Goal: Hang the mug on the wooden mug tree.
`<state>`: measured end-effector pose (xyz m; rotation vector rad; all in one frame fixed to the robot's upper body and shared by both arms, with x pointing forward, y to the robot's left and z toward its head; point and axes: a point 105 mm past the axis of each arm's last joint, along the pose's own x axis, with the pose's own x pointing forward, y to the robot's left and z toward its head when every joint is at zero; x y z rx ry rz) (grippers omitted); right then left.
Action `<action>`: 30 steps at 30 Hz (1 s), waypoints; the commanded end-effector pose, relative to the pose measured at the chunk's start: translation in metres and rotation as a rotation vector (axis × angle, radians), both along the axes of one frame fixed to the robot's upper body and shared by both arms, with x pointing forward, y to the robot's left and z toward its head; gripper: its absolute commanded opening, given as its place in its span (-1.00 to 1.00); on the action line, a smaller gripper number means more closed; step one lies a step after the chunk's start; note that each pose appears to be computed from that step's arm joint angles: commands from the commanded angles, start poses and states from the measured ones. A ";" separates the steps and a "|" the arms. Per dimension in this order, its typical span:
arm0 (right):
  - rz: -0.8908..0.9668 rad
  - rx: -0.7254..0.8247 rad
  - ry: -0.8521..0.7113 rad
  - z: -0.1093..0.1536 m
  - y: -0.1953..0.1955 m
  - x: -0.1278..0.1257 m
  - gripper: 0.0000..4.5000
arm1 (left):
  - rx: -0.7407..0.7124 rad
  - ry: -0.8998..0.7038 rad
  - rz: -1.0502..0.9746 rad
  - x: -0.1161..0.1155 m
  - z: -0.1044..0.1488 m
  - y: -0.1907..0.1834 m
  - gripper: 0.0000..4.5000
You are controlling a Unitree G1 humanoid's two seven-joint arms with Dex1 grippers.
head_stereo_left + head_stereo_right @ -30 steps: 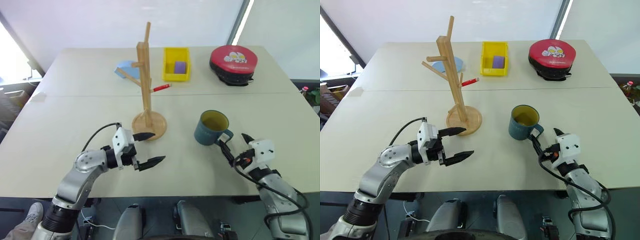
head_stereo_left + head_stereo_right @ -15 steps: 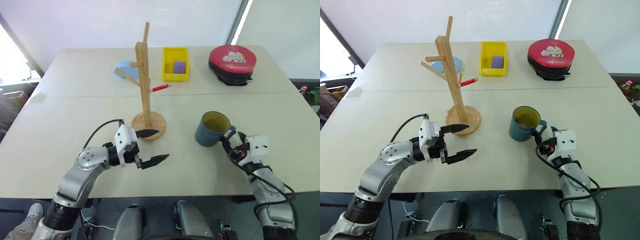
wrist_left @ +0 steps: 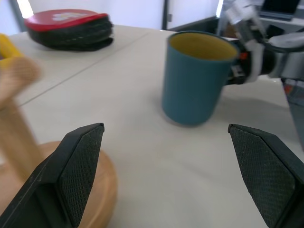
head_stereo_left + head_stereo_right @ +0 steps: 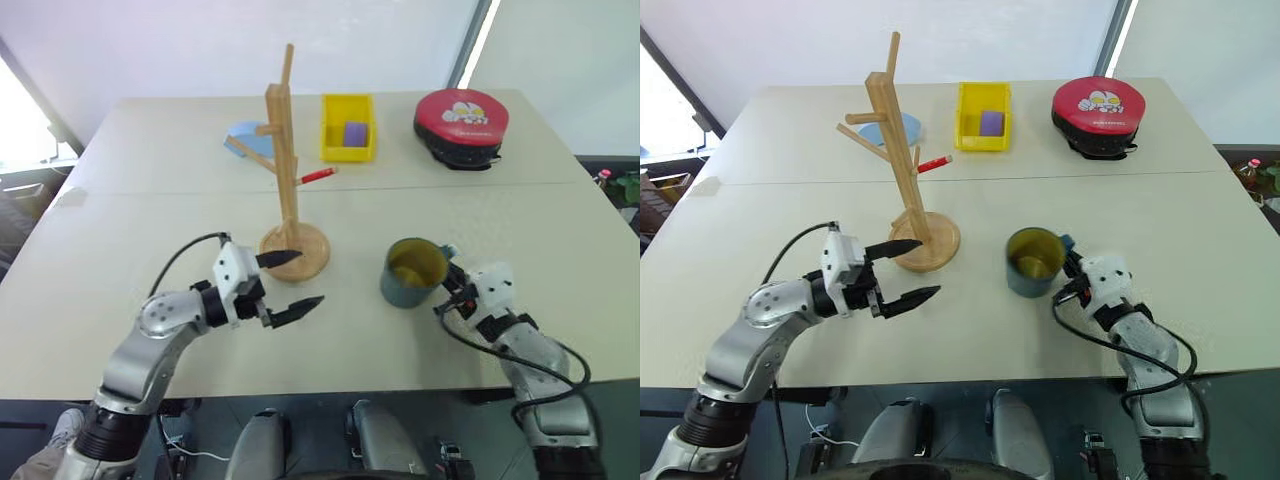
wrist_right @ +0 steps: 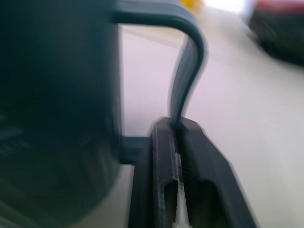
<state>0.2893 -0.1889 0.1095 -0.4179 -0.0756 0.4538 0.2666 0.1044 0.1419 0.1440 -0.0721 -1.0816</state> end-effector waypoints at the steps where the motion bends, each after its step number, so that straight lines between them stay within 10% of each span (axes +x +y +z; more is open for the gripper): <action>1: 0.242 -0.203 -0.171 0.043 0.043 -0.007 -0.99 | -0.012 -0.023 0.056 0.002 0.007 0.022 1.00; 12: 0.354 -0.268 -0.360 0.123 0.074 0.024 -0.99 | -0.120 -0.084 0.164 0.017 0.041 0.057 1.00; 30: 0.493 -0.233 -0.363 0.142 0.096 0.064 -0.99 | -0.184 -0.076 0.156 0.016 0.062 0.067 1.00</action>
